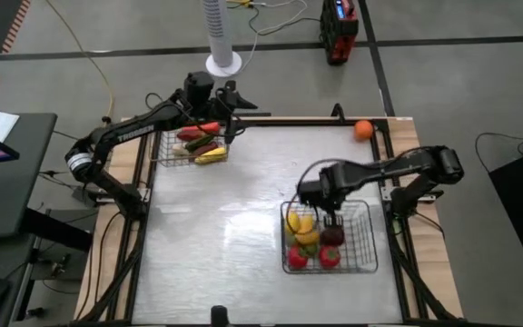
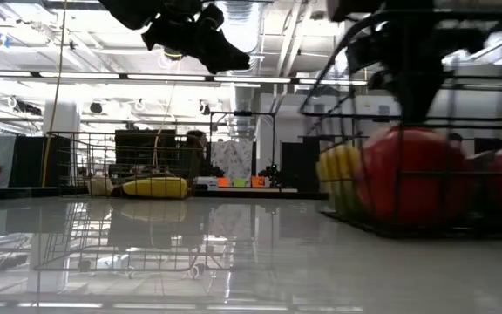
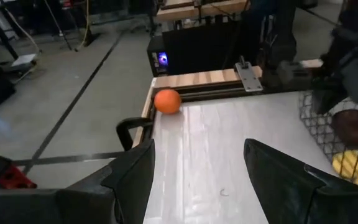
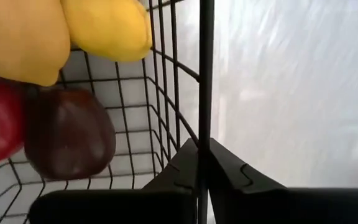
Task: Sort produce into baskets
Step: Move the bottom wire basket to the center of the table, then put the orange into the bottom wire basket
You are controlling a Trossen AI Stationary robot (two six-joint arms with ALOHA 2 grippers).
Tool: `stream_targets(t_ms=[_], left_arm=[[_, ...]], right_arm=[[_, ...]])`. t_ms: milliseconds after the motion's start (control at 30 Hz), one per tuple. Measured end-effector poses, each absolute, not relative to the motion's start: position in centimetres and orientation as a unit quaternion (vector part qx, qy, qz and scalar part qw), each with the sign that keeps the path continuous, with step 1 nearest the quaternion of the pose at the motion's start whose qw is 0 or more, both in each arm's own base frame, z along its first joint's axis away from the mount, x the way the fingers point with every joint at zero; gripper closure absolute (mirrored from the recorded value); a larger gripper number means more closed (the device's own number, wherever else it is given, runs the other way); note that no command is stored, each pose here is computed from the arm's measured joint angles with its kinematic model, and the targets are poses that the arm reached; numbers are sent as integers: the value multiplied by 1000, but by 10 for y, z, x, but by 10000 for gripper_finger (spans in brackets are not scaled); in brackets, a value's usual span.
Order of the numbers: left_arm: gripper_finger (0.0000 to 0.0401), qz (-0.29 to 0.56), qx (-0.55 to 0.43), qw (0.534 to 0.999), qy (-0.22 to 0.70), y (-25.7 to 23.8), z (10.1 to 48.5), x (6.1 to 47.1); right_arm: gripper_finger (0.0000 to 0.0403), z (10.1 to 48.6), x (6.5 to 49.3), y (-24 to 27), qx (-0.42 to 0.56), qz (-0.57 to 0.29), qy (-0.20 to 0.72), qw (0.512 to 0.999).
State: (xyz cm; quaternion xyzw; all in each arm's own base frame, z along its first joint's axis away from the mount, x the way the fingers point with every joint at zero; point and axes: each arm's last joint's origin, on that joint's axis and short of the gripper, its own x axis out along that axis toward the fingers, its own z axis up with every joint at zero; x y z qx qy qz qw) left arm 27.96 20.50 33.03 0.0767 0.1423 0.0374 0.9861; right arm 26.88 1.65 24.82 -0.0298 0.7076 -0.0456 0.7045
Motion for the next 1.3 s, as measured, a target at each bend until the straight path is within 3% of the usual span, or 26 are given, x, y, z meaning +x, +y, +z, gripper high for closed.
stream_targets(t_ms=[333, 733, 867, 1033, 1167, 1300], left_arm=[[166, 47, 84, 985, 140, 198, 331, 261], [166, 46, 75, 985, 145, 198, 330, 261], [166, 46, 74, 986, 145, 198, 330, 261], [166, 45, 75, 986, 145, 198, 329, 261], [166, 45, 78, 985, 145, 198, 329, 261], [166, 34, 76, 987, 140, 198, 330, 261]], right_arm=[[352, 254, 302, -43, -64, -16, 574, 816], [345, 259, 316, -55, -87, -21, 508, 857], [304, 251, 316, -64, -67, -26, 526, 847], [214, 253, 318, -65, -56, -30, 529, 846], [158, 283, 313, -71, -33, -51, 527, 848], [144, 313, 295, -84, 4, -95, 506, 857]])
